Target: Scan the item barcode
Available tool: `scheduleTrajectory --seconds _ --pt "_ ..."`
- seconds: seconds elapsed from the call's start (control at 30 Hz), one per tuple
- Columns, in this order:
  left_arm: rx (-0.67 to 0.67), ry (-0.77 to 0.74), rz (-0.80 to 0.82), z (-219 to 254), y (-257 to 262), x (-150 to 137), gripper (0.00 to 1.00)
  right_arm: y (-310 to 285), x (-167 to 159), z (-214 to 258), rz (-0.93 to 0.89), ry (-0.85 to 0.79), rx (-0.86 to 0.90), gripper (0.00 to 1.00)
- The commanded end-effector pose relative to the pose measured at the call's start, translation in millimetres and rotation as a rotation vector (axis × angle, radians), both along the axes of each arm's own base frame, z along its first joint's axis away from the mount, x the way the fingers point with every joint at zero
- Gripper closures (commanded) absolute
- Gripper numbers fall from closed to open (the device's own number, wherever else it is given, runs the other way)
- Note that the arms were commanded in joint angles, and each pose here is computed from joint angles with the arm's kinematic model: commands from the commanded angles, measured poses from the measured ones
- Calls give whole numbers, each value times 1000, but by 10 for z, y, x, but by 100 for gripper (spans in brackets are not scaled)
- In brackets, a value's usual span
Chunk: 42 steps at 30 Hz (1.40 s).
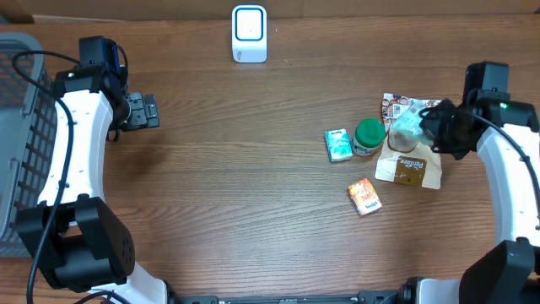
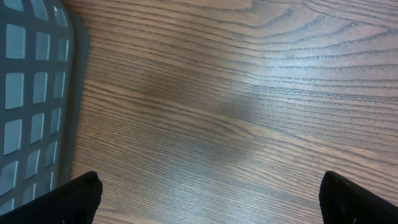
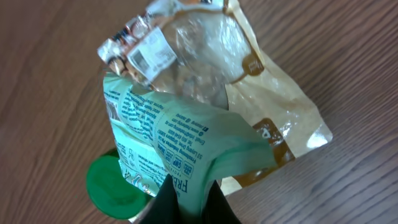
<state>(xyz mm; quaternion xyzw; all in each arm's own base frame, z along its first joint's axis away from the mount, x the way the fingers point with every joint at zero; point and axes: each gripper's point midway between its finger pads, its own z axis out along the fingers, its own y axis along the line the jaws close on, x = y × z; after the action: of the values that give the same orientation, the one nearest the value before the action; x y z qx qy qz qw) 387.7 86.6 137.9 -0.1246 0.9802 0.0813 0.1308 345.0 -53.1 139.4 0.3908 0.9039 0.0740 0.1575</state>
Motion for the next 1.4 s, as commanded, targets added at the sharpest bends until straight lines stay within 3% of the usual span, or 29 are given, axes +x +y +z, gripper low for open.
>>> scheduleTrajectory --seconds 0.0,0.03,0.07,0.13,0.17,0.3,0.53,0.77,1.13,1.17,1.37 --pt "3 -6 7 15 20 13 1 68 -68 -158 13 20 23 87" --pt "3 -6 7 15 21 14 0 66 -97 -208 12 33 22 74" --pt "3 -6 7 15 21 14 1 71 -145 -267 18 53 21 49" --pt "3 -6 8 15 21 14 0 91 -185 -299 74 67 14 31" --pt "3 -6 7 15 21 14 0 97 -212 -304 101 78 8 28" --pt "2 -6 7 15 20 14 0 138 -232 -194 145 79 20 24" --pt "3 -6 7 15 20 13 0 414 -147 646 335 -89 39 26" --pt "3 -6 7 15 21 14 0 727 -471 1362 537 -252 -4 19" --pt "3 -6 7 15 21 14 0 831 -1418 1512 557 -178 17 18" --pt "3 -6 7 15 21 14 0 836 -1461 1514 556 -174 19 2" --pt "3 -6 7 15 21 14 0 839 -1507 1512 556 -167 21 0"
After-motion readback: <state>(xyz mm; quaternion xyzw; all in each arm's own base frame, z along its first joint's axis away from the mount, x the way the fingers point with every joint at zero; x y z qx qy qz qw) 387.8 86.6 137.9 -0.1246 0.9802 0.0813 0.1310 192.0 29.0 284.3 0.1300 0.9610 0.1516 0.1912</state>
